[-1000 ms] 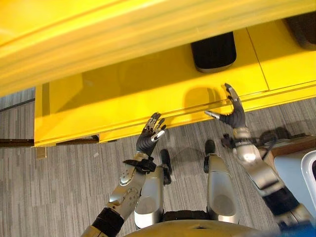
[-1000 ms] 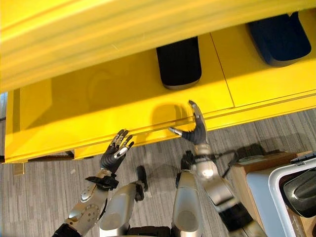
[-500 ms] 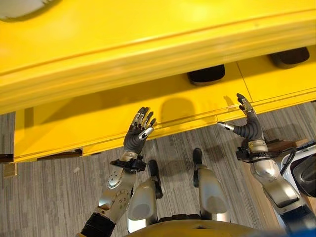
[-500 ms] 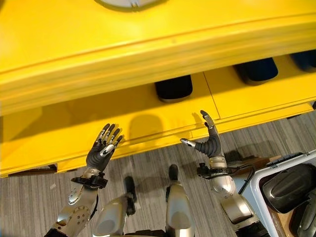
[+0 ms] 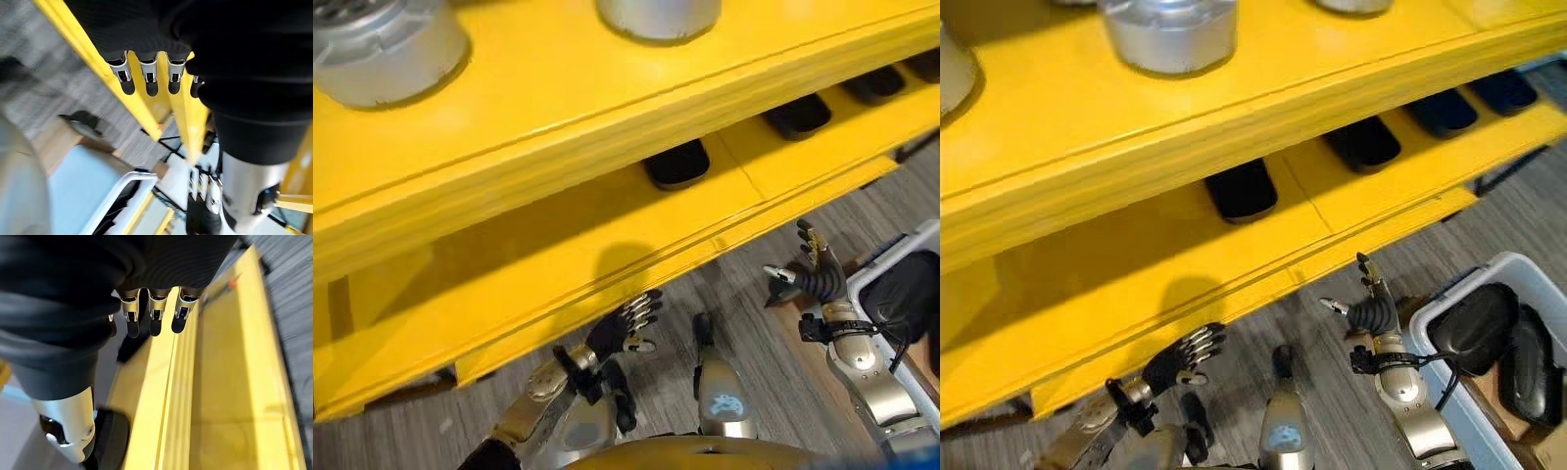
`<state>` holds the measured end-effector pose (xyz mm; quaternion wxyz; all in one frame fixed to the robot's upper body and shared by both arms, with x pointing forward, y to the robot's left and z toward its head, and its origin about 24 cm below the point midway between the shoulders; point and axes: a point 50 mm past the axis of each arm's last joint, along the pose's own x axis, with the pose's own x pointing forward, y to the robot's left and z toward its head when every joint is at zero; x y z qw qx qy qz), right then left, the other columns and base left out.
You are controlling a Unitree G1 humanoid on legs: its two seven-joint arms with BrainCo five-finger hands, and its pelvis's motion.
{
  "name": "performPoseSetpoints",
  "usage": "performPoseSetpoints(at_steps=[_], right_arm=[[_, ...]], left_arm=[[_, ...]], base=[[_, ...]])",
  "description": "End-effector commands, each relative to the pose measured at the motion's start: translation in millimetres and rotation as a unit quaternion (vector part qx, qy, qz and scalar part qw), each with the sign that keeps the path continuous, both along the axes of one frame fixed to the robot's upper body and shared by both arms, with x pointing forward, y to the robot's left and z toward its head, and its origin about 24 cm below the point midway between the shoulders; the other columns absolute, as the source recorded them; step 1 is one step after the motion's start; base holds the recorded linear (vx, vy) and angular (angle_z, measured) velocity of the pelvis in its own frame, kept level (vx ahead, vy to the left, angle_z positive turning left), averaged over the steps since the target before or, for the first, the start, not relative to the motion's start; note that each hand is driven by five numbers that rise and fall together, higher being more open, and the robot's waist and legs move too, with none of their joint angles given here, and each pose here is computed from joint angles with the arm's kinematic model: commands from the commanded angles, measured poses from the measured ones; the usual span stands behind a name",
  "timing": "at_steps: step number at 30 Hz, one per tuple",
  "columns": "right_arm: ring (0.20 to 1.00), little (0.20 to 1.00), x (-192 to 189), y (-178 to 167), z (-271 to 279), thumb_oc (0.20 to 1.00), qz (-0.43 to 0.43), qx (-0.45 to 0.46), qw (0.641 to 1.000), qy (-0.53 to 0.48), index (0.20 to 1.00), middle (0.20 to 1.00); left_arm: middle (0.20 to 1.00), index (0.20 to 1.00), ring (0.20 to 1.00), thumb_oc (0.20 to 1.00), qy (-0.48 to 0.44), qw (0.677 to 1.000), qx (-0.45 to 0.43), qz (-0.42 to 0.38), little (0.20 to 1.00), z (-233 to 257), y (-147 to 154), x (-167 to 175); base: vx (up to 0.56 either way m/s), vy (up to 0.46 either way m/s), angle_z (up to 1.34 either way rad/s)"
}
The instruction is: Move parts from the plastic box to the shelf.
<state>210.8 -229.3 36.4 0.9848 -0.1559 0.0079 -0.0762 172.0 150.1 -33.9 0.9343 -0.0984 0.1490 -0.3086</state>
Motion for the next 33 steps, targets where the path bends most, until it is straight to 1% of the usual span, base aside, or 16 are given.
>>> performPoseSetpoints(at_steps=[1,3,4,8,10,11,12,14,15,17,18,20,24,29,33], right_arm=[[1.0,1.0,8.6,-13.6,2.6,1.0,-0.046,0.044,0.998,0.001,1.0,1.0],[1.0,1.0,7.3,-16.5,-4.2,1.0,-0.063,0.036,0.997,0.008,1.0,1.0],[1.0,1.0,11.3,-13.9,2.6,1.0,-0.048,-0.017,0.999,-0.018,1.0,1.0],[1.0,1.0,22.7,-9.9,10.2,1.0,-0.035,-0.04,0.998,-0.019,1.0,1.0],[1.0,1.0,25.9,-11.4,13.7,1.0,-0.036,-0.053,0.998,-0.024,1.0,1.0],[1.0,1.0,25.7,-14.7,14.9,1.0,-0.046,-0.056,0.997,-0.025,1.0,1.0],[1.0,1.0,25.4,-19.7,17.3,1.0,-0.059,-0.065,0.996,-0.026,1.0,1.0],[1.0,1.0,22.5,-29.0,18.2,1.0,-0.082,-0.074,0.994,-0.023,1.0,1.0],[1.0,1.0,17.5,-43.5,15.5,1.0,-0.123,-0.081,0.989,-0.018,1.0,1.0],[1.0,1.0,14.5,-51.5,17.0,1.0,-0.145,-0.106,0.983,-0.032,1.0,1.0],[1.0,1.0,12.7,-54.7,19.5,1.0,-0.151,-0.133,0.978,-0.047,1.0,1.0],[1.0,1.0,10.9,-60.1,22.0,1.0,-0.158,-0.159,0.973,-0.053,1.0,1.0],[1.0,1.0,-2.4,-73.8,8.8,1.0,-0.214,-0.148,0.965,-0.027,1.0,1.0],[1.0,1.0,-14.1,-85.2,7.9,1.0,-0.248,-0.159,0.955,-0.03,1.0,1.0],[1.0,1.0,-15.9,-90.2,7.1,1.0,-0.273,-0.156,0.948,-0.042,1.0,1.0]], left_arm=[[1.0,1.0,1.0,1.0,-0.064,0.997,-0.024,0.023,1.0,16.9,5.3,2.1],[1.0,1.0,1.0,1.0,-0.072,0.997,-0.008,0.03,1.0,15.2,12.4,-0.2],[1.0,1.0,1.0,1.0,-0.069,0.997,-0.008,0.04,1.0,14.9,19.9,-0.6],[1.0,1.0,1.0,1.0,-0.081,0.995,-0.02,0.058,1.0,21.8,26.4,6.9],[1.0,1.0,1.0,1.0,-0.086,0.994,0.0,0.074,1.0,22.9,28.7,10.5],[1.0,1.0,1.0,1.0,-0.087,0.993,0.02,0.08,1.0,22.2,29.8,11.4],[1.0,1.0,1.0,1.0,-0.086,0.991,0.031,0.102,1.0,21.2,34.1,12.0],[1.0,1.0,1.0,1.0,-0.076,0.99,0.02,0.121,1.0,20.8,39.6,11.1],[1.0,1.0,1.0,1.0,-0.069,0.989,0.018,0.133,1.0,18.3,44.9,6.4],[1.0,1.0,1.0,1.0,-0.056,0.987,0.01,0.15,1.0,15.6,49.5,2.4],[1.0,1.0,1.0,1.0,-0.031,0.988,-0.015,0.152,1.0,10.9,50.5,-1.1],[1.0,1.0,1.0,1.0,-0.019,0.987,-0.057,0.148,1.0,9.0,50.2,-3.5],[1.0,1.0,1.0,1.0,-0.025,0.99,-0.045,0.127,1.0,7.4,48.1,1.3],[1.0,1.0,1.0,1.0,-0.053,0.991,-0.06,0.109,1.0,17.3,41.4,10.0],[1.0,1.0,1.0,1.0,-0.07,0.99,-0.071,0.103,1.0,24.7,29.4,19.3]], base=[[-0.04,0.007,-0.49],[-0.04,-0.108,-0.38],[-0.1,-0.249,-0.45],[-0.08,-0.283,-0.65],[-0.04,-0.372,-0.89],[0.0,-0.374,-1.43],[0.0,-0.281,-1.53],[0.05,-0.218,-1.22],[0.1,-0.217,-0.88],[0.11,-0.189,-0.79],[0.07,-0.174,-0.57],[0.02,-0.175,-0.24],[0.02,-0.214,-0.05],[0.04,-0.141,-0.11],[0.06,-0.114,-0.44]])
